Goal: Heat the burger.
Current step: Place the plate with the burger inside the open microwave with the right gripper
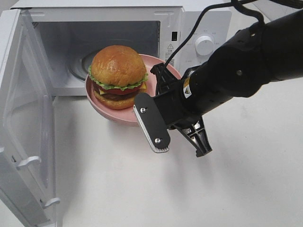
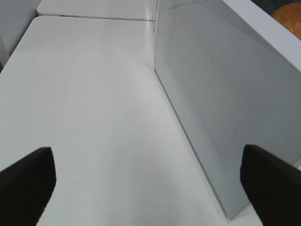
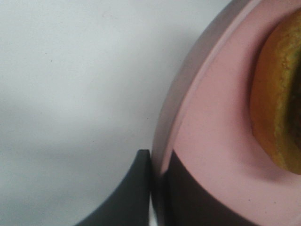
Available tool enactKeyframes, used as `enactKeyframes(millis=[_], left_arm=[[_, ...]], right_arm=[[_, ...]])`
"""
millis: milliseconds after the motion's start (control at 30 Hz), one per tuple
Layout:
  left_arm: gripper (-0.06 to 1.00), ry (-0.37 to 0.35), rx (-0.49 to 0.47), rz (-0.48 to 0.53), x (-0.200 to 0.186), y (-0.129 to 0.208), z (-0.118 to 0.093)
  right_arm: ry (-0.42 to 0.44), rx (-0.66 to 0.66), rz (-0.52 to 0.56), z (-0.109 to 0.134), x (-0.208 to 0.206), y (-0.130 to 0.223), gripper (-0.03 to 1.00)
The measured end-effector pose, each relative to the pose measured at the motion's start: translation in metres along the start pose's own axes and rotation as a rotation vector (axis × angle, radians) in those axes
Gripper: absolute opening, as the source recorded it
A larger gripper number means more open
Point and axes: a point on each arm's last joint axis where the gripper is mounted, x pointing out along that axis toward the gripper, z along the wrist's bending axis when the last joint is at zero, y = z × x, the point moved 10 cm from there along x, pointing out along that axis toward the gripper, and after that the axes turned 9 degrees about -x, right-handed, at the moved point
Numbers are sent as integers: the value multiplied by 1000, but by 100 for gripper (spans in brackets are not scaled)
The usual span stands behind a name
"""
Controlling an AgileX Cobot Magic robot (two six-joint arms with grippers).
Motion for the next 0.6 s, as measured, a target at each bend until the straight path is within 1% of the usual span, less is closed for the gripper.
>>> enactKeyframes(millis=[233, 367, 400, 467, 500, 533, 600], left_arm=[[99, 0, 0, 0, 0, 0, 0], [99, 0, 0, 0, 0, 0, 0], [99, 0, 0, 0, 0, 0, 0], [99, 0, 0, 0, 0, 0, 0], [99, 0, 0, 0, 0, 0, 0], [99, 0, 0, 0, 0, 0, 0], [99, 0, 0, 0, 0, 0, 0]], right_arm=[[-24, -7, 4, -7, 11, -6, 5], [-18, 19, 0, -20, 21, -12, 5], [-18, 19, 0, -20, 21, -12, 5], [-7, 36, 0, -30, 26, -13, 5], [-7, 36, 0, -30, 26, -13, 5], [0, 45, 1, -38, 27, -13, 5], [-3, 46, 4, -41, 29, -12, 5]])
